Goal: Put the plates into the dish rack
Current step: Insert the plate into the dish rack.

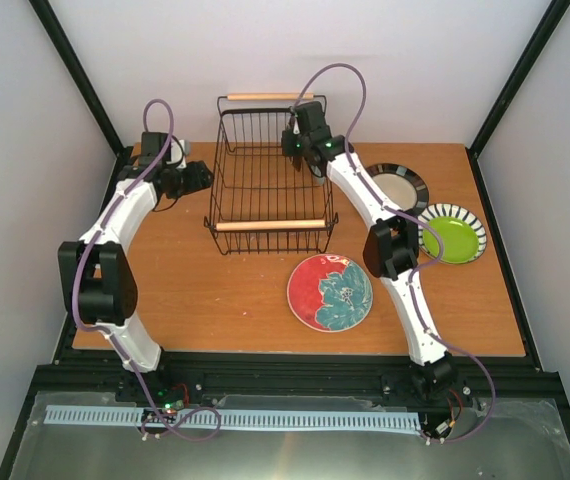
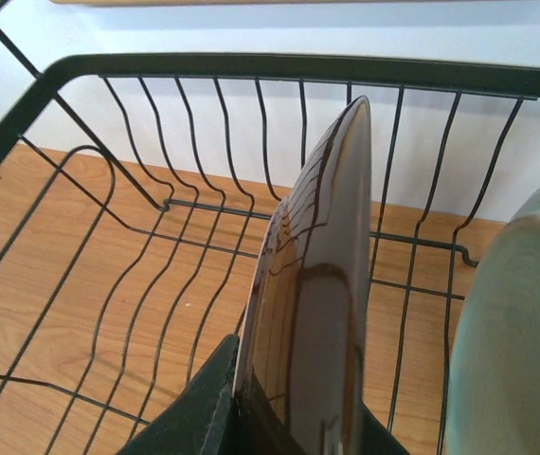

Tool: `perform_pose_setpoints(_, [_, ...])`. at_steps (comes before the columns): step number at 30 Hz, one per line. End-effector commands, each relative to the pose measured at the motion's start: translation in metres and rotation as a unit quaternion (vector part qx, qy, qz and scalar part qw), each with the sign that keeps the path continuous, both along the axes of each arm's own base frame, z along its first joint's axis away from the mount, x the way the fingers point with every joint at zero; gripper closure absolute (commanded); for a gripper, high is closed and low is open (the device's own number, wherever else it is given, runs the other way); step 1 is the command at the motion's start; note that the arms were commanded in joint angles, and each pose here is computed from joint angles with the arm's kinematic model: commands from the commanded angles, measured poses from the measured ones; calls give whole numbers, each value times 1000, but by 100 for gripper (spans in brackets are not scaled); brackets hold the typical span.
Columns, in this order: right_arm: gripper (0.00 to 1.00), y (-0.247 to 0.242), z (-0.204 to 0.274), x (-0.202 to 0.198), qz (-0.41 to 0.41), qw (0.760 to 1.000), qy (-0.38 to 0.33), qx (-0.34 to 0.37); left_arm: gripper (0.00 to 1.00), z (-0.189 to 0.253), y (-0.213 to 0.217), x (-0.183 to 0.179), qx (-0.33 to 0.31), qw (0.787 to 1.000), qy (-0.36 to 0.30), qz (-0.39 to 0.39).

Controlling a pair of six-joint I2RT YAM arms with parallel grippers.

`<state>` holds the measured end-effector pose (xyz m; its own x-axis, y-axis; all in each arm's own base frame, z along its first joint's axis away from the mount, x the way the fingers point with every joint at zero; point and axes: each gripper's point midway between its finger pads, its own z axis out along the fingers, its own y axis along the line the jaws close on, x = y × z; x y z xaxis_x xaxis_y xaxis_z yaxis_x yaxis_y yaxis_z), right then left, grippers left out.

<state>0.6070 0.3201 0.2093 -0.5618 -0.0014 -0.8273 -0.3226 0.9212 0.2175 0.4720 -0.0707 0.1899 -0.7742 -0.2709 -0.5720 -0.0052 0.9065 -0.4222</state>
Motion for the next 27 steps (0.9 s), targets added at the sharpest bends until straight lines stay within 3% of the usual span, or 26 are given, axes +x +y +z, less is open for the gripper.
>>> perform_pose_setpoints(1, [97,3,22,14,-10,999,-53,10,33,25,1,2,11,999,-42,-7])
perform_pose_setpoints(27, [97,-9,-11,39,-42,997,-49,30,33,30,10,-5,27,999,-39,8])
